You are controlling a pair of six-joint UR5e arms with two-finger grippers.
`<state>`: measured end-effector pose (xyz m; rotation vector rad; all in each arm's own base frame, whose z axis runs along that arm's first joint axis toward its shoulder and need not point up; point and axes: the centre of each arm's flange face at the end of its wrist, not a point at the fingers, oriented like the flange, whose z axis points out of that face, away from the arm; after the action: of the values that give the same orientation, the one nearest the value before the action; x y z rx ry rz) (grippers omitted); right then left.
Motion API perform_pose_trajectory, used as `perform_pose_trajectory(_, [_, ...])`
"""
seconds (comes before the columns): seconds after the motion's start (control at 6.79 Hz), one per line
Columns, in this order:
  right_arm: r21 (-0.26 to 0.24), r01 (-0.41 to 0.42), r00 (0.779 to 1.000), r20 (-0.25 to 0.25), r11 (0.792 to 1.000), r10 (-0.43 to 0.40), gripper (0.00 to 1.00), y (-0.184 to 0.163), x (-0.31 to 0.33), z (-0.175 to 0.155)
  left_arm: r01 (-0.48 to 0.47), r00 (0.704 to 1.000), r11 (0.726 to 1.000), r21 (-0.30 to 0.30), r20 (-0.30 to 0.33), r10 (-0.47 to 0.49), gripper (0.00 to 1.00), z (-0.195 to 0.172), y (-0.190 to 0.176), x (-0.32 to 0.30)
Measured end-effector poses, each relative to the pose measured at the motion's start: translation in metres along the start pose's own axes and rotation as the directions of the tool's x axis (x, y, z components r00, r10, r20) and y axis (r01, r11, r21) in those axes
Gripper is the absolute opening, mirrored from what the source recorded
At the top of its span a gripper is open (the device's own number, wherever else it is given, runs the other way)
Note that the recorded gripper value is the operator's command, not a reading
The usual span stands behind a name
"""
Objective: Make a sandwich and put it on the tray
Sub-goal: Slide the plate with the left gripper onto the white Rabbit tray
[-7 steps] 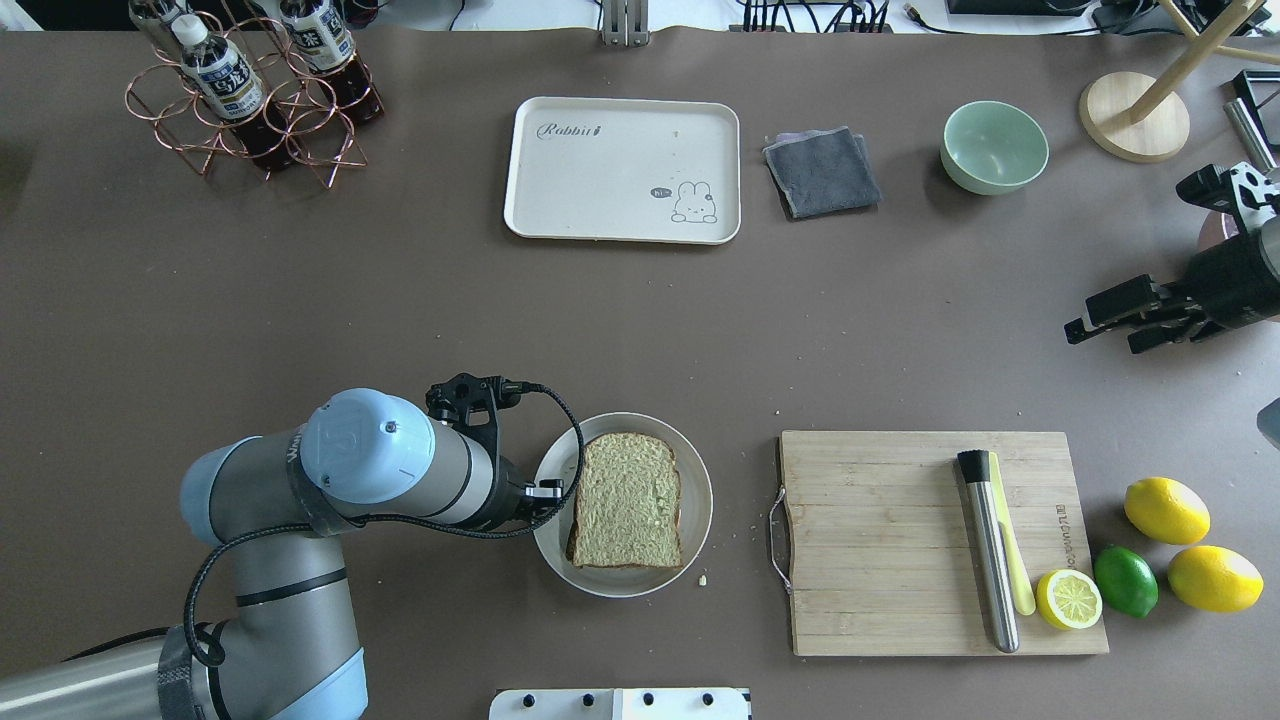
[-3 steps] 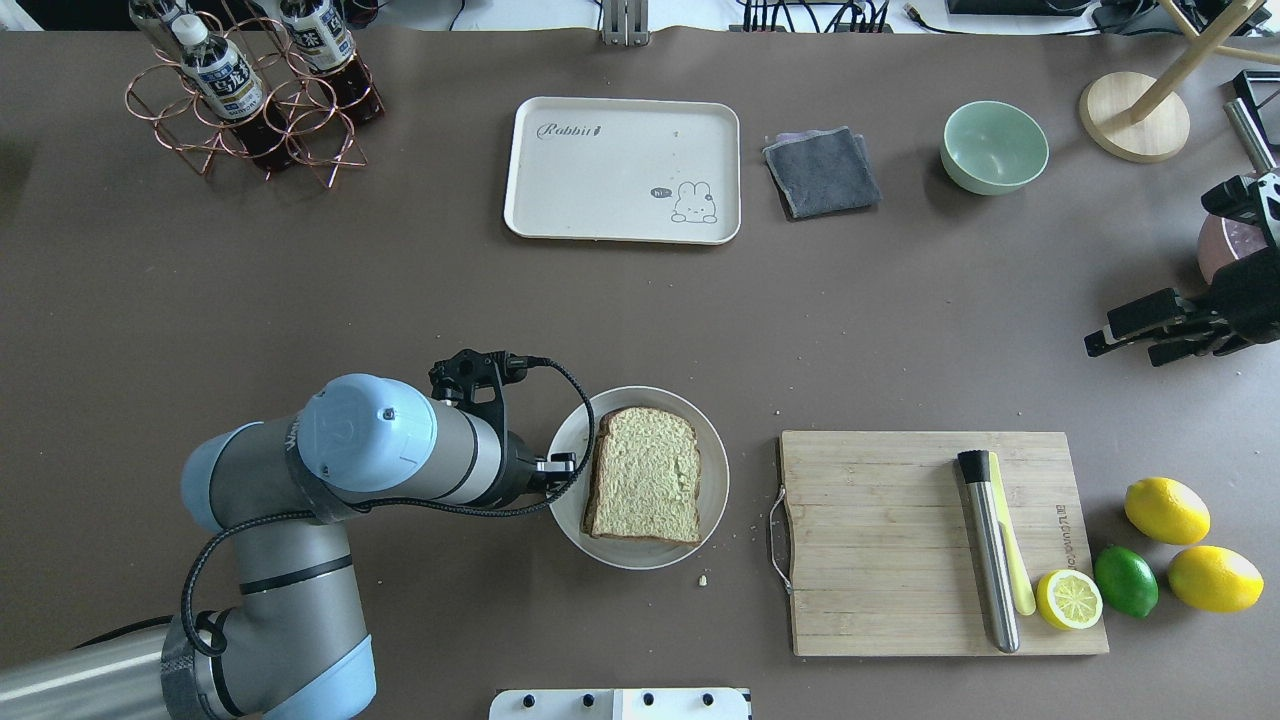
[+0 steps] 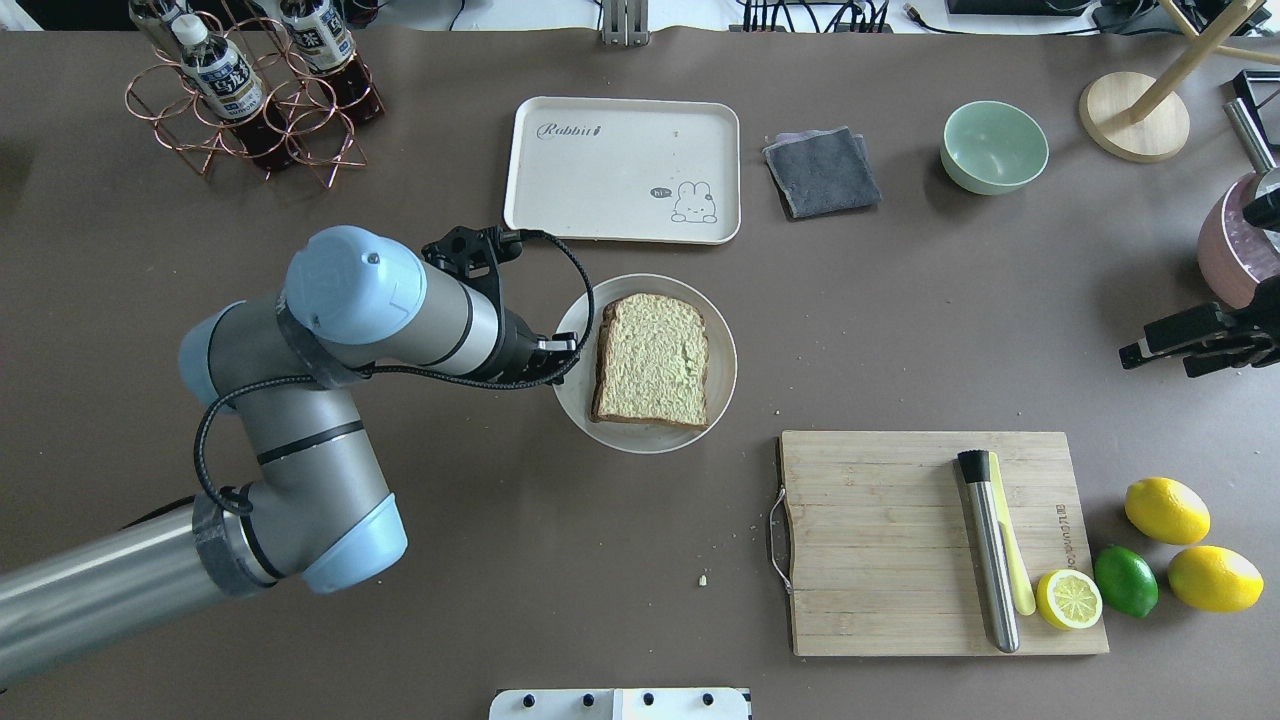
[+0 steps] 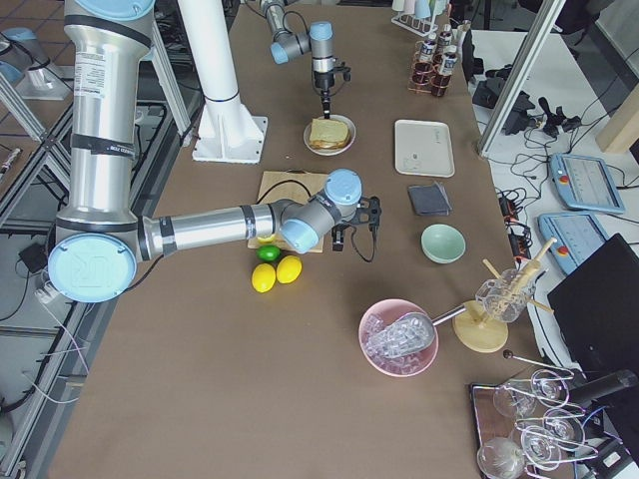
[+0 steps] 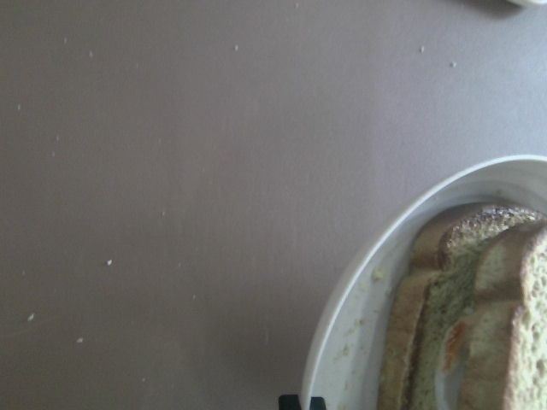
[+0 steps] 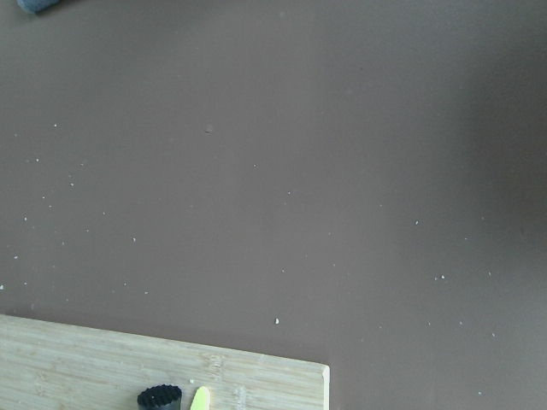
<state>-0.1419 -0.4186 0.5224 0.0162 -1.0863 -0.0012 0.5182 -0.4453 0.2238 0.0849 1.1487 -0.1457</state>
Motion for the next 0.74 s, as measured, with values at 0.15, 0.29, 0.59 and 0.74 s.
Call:
perform_pose_trajectory(0.15, [0.002, -0.002, 1.0, -0.002, 1.0, 0.002, 1.0, 0.009, 0.002, -0.006, -0.007, 1.0, 1.0, -0.001, -0.014, 0.007, 0.0, 0.011, -0.051, 0.001])
perform_pose_trajectory(0.29, [0.007, -0.004, 1.0, -0.002, 1.0, 0.004, 1.0, 0.018, 0.004, -0.013, -0.027, 0.999, 1.0, -0.008, -0.017, 0.027, 0.0, 0.021, -0.108, -0.001])
perform_pose_trajectory(0.59, [0.017, -0.005, 1.0, 0.0, 1.0, 0.005, 1.0, 0.026, 0.004, -0.022, -0.054, 0.998, 0.998, -0.018, 0.011, 0.054, 0.0, 0.027, -0.194, 0.001])
perform_pose_trajectory(0.74, [0.02, -0.006, 1.0, -0.001, 1.0, 0.006, 1.0, 0.027, 0.004, -0.024, -0.061, 0.998, 0.998, -0.017, 0.022, 0.061, 0.0, 0.035, -0.221, 0.003])
